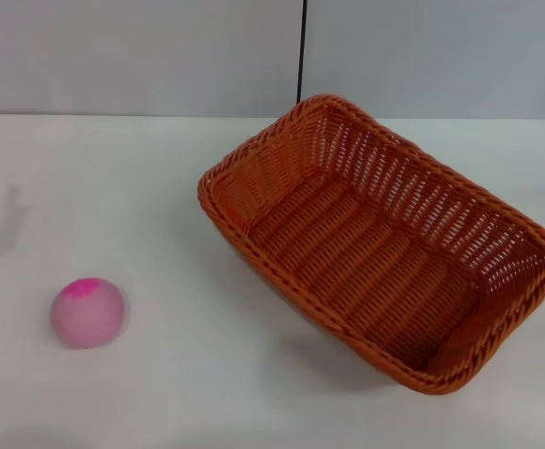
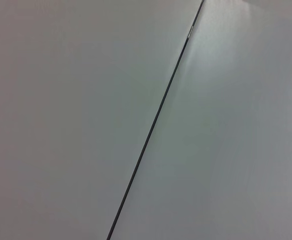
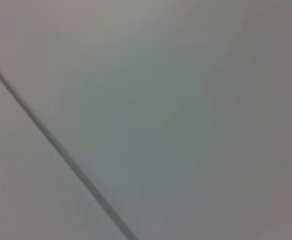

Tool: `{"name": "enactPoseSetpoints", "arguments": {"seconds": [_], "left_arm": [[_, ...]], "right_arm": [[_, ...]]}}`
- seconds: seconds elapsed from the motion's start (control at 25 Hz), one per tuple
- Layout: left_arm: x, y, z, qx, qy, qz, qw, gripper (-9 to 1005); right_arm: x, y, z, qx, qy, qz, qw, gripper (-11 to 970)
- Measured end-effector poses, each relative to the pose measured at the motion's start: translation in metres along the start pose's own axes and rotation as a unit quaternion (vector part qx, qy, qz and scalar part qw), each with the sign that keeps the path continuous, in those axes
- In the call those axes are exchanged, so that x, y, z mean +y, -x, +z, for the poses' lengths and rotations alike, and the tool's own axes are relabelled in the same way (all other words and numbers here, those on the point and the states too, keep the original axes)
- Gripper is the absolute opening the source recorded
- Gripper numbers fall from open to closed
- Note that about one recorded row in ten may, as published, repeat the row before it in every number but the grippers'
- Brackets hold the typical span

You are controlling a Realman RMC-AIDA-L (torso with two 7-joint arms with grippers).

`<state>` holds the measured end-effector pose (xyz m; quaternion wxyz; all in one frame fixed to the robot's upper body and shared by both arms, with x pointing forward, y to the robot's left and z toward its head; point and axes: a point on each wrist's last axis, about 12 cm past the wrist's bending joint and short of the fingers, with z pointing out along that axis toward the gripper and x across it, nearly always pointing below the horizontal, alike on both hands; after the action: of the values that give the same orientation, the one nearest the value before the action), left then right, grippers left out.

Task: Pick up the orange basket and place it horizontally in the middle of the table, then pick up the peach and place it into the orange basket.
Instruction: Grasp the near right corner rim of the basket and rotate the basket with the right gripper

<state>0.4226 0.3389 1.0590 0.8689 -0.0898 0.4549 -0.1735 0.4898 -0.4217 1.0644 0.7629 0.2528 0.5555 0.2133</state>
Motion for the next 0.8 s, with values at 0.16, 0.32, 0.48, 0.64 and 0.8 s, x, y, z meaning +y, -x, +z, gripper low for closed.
{"name": "enactPoseSetpoints", "arguments": {"seconds": [0.16, 0.32, 0.48, 0.64, 0.8], "left_arm": [[0.0, 0.0, 0.001, -0.002, 0.001, 0.001, 1.0, 814], [0.0, 0.0, 0.001, -0.002, 0.001, 0.0, 1.0, 814], [0.001, 0.0, 0.001, -0.002, 0.001, 0.002, 1.0, 814], [0.001, 0.001, -0.001, -0.001, 0.003, 0.002, 1.0, 815], [0.001, 0.001, -0.002, -0.001, 0.004, 0.002, 1.0, 814]], "right_arm": [[0.016, 0.007, 0.022, 0.09, 0.089, -0.006, 0.992, 556], [0.033, 0.019, 0.042, 0.17, 0.154, -0.018, 0.973, 556], [0.069, 0.036, 0.068, 0.287, 0.242, -0.048, 0.925, 555], [0.106, 0.048, 0.09, 0.394, 0.291, -0.107, 0.865, 555], [0.137, 0.047, 0.111, 0.501, 0.301, -0.159, 0.796, 555]]}}
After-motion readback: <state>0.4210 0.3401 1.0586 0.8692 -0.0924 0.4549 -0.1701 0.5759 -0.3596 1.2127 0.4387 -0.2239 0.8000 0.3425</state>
